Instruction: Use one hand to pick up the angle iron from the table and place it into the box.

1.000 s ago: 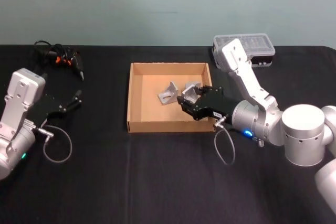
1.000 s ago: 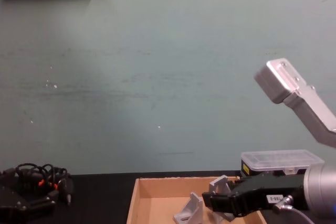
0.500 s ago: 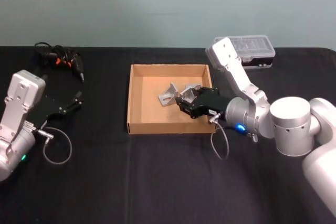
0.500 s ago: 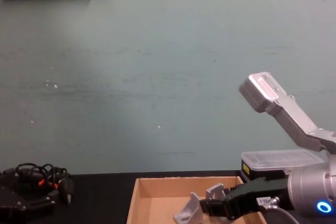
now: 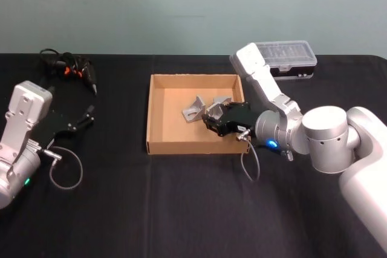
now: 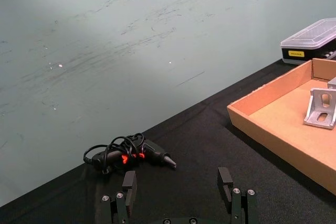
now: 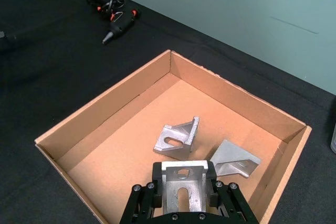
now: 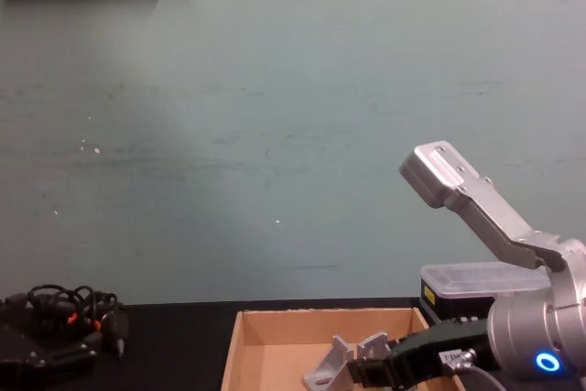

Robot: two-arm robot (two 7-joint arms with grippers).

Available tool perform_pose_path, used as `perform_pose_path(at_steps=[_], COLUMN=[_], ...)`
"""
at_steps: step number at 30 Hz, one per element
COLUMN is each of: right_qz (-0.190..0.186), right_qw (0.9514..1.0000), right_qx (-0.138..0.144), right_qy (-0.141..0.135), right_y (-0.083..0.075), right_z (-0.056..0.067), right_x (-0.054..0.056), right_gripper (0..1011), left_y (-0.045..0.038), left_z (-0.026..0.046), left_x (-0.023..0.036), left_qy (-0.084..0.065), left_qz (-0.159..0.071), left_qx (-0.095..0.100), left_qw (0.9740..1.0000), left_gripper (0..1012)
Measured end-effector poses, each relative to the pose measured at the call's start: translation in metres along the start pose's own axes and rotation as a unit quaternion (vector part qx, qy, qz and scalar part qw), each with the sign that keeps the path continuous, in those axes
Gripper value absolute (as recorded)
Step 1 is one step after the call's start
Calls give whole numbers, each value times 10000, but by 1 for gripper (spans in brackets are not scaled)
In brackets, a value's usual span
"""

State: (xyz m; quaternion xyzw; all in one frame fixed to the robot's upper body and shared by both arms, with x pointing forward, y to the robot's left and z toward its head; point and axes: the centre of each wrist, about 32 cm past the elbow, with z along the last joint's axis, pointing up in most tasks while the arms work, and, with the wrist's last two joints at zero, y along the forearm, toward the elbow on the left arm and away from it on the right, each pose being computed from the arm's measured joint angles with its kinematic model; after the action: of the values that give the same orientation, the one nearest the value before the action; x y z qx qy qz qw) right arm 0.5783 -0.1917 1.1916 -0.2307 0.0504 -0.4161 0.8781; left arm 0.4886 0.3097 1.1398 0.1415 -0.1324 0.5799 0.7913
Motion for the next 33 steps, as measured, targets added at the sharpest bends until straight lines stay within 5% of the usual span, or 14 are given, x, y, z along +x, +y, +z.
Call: perform_pose_path(at_steps=[16,24,33], right_qz=[-18,-18,-18], right_qw=[10000,10000,10000], right_qx=[-27,-23,-20], right_qy=[-28,-26,-24], right_y=[25,21,18], right_z=[6,4,2], right_x=[13,12,12], right_gripper=[502,795,1003], left_y=[0,0,0], left_z=[0,0,0], left_x=[0,0,0], left_qy=[0,0,0], left_qz=[0,0,0], left_qx=[0,0,0], left_qw=[10000,10000,10000], left_gripper=[1011,1011,1011])
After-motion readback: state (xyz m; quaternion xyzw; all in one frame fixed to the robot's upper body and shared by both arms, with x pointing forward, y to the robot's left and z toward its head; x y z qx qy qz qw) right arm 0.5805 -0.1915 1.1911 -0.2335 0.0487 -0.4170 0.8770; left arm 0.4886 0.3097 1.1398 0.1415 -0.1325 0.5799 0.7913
